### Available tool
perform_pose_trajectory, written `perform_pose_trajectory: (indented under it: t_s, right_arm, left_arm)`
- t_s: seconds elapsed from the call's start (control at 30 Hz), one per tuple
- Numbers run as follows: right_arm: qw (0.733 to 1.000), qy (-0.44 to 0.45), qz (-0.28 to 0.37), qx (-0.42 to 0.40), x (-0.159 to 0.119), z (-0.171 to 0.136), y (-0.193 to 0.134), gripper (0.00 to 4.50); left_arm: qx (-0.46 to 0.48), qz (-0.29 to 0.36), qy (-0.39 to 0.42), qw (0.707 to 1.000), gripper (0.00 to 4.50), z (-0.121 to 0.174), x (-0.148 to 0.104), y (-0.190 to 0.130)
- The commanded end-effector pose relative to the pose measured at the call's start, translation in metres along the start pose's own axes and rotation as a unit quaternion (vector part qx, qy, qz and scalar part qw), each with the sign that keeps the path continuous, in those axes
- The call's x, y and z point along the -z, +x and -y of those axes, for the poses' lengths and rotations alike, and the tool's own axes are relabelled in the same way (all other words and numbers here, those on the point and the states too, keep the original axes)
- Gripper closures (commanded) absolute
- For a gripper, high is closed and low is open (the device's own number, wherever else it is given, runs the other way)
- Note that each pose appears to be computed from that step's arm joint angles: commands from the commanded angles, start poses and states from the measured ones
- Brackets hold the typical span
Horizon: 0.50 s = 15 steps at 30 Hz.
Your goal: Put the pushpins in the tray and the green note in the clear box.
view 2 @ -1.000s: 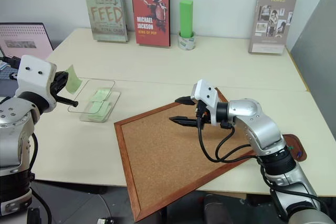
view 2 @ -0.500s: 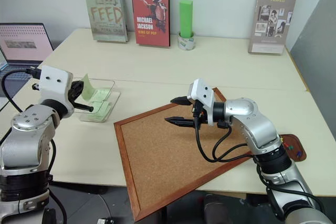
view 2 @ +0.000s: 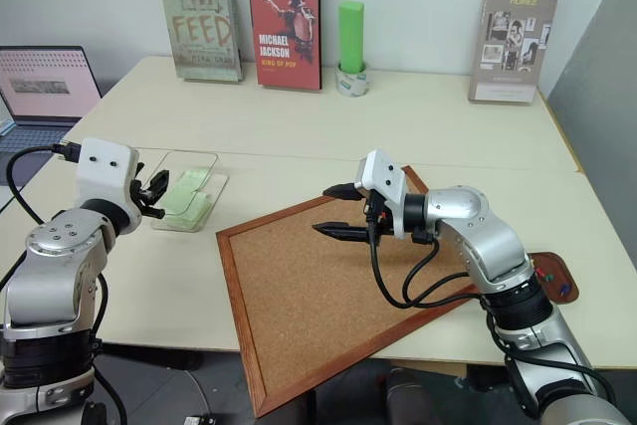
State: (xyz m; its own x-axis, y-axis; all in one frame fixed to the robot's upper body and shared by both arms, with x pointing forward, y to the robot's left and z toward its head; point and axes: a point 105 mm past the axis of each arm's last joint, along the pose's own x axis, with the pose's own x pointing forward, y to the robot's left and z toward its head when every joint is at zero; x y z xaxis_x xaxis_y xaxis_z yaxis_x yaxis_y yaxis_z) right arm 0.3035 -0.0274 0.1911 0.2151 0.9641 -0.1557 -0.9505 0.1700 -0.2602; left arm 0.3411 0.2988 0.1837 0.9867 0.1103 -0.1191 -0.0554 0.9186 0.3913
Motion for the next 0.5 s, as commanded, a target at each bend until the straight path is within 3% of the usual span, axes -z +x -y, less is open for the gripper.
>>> perform_pose_trajectory:
  t_s: [0.03, 0.1, 0.27, 0.37, 0.5]
  right_arm:
    - [0.999, -0.03, 0.018, -0.011, -0.016, -0.003, 0.002, 1.42]
    - [0.999, -0.03, 0.019, -0.01, -0.017, -0.003, 0.002, 1.42]
    - [0.999, -0.027, 0.028, 0.007, -0.02, -0.001, -0.005, 1.42]
    - [0.999, -0.021, 0.031, 0.031, -0.021, 0.002, -0.013, 1.42]
    - [0.997, -0.007, 0.034, 0.075, -0.02, 0.003, -0.029, 1.42]
  left_arm:
    - [-0.023, 0.022, 0.009, 0.999, 1.42, -0.013, -0.012, -0.006]
    - [-0.016, 0.038, -0.014, 0.999, 0.99, -0.011, -0.018, -0.006]
    - [0.013, 0.088, -0.055, 0.995, 0.99, 0.003, -0.037, -0.006]
    - [-0.007, 0.161, -0.064, 0.985, 0.99, 0.014, -0.062, -0.01]
    - [0.006, 0.135, -0.103, 0.985, 0.99, 0.033, -0.06, -0.007]
